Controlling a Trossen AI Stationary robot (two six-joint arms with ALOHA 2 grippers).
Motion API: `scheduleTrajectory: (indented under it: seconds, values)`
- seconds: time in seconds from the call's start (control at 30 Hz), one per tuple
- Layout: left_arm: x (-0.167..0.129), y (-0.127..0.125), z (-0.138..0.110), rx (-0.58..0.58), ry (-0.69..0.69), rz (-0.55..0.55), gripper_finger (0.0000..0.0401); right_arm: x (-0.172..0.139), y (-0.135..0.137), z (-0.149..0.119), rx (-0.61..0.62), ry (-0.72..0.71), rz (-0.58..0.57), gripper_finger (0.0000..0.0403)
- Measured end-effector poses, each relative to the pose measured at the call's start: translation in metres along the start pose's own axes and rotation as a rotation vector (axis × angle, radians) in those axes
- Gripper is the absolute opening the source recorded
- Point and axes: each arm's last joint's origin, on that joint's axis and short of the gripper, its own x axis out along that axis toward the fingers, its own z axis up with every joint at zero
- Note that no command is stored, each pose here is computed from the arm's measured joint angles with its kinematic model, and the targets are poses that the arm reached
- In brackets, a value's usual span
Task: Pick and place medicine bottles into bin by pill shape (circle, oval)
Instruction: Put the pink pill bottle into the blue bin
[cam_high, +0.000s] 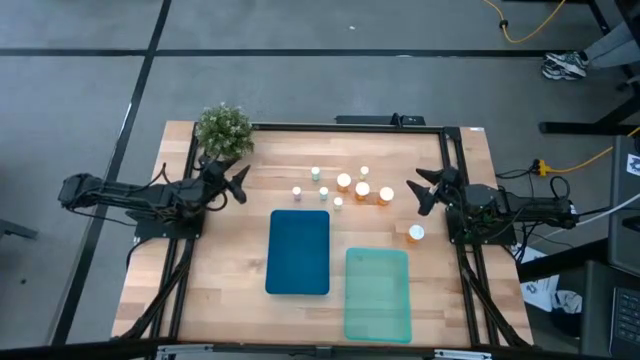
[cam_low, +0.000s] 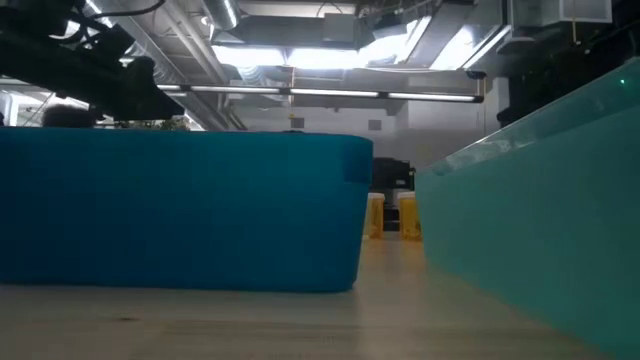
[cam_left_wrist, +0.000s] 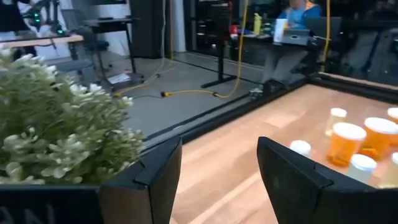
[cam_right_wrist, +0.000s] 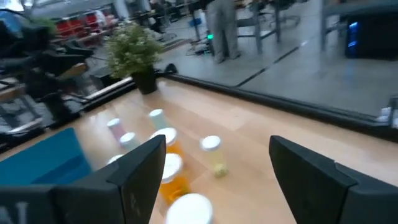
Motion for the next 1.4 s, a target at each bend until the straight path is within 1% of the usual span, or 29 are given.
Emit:
scheduleTrajectory:
  seconds: [0.1, 0.17, 0.23, 0.27, 0.37, 0.43, 0.47, 0.5, 0.57, 0.63, 0.7, 0.73, 0.83, 0.93, 1.03, 1.13, 1.23, 1.33, 1.4]
  values:
    - [0.001, 0.001, 0.001, 0.007, -0.009, 0.019, 0.0202, 0.000, -0.003, 0.002, -0.111, -0.052, -0.135, 0.0287]
    - [0.001, 0.002, 0.002, 0.028, -0.012, 0.025, 0.0202, -0.001, -0.005, 0.004, -0.172, -0.073, -0.204, 0.0287]
    - [0.002, 0.002, 0.002, 0.027, -0.010, 0.021, 0.0202, -0.001, -0.007, 0.004, -0.198, -0.078, -0.250, 0.0287]
    - [0.002, 0.001, 0.002, 0.015, -0.008, 0.003, 0.0202, -0.001, -0.007, 0.003, -0.195, -0.077, -0.250, 0.0287]
    - [0.003, -0.002, 0.001, 0.030, 0.002, -0.049, 0.0202, 0.000, -0.006, 0.001, -0.222, -0.056, -0.215, 0.0287]
    - [0.004, -0.004, 0.003, -0.026, -0.014, -0.081, 0.0202, 0.000, -0.004, 0.003, -0.180, -0.072, -0.187, 0.0287]
    - [0.004, -0.006, 0.004, -0.043, -0.015, -0.120, 0.0202, 0.000, -0.004, 0.004, -0.156, -0.076, -0.164, 0.0287]
    - [0.003, -0.007, 0.005, -0.059, -0.018, -0.169, 0.0202, 0.000, -0.003, 0.004, -0.133, -0.072, -0.133, 0.0287]
    - [0.003, -0.010, 0.007, -0.078, -0.024, -0.266, 0.0202, 0.000, 0.000, 0.003, -0.103, -0.048, -0.036, 0.0287]
    - [0.002, -0.012, 0.008, -0.107, -0.013, -0.337, 0.0202, 0.000, 0.003, 0.001, -0.079, -0.009, 0.062, 0.0287]
    - [0.003, -0.013, 0.007, -0.159, 0.006, -0.354, 0.0202, 0.000, 0.004, -0.001, -0.004, 0.038, 0.132, 0.0287]
    - [0.003, -0.014, 0.006, -0.184, 0.019, -0.352, 0.0202, 0.000, 0.005, -0.002, 0.035, 0.057, 0.149, 0.0287]
    - [0.004, -0.015, 0.004, -0.213, 0.040, -0.357, 0.0202, 0.000, 0.005, -0.003, 0.120, 0.075, 0.159, 0.0287]
    - [0.004, -0.016, 0.003, -0.198, 0.049, -0.369, 0.0202, 0.001, 0.005, -0.003, 0.146, 0.081, 0.157, 0.0287]
    - [0.005, -0.016, 0.001, -0.153, 0.054, -0.367, 0.0202, 0.001, 0.005, -0.004, 0.117, 0.085, 0.154, 0.0287]
    - [0.005, -0.016, 0.001, -0.122, 0.054, -0.367, 0.0202, 0.001, 0.005, -0.004, 0.113, 0.083, 0.147, 0.0287]
    - [0.005, -0.016, 0.001, -0.120, 0.053, -0.367, 0.0202, 0.001, 0.005, -0.004, 0.101, 0.081, 0.146, 0.0287]
    - [0.005, -0.016, 0.001, -0.120, 0.054, -0.367, 0.0202, 0.001, 0.005, -0.004, 0.047, 0.077, 0.147, 0.0287]
    - [0.005, -0.016, 0.001, -0.120, 0.054, -0.367, 0.0202, 0.001, 0.005, -0.004, 0.034, 0.076, 0.147, 0.0287]
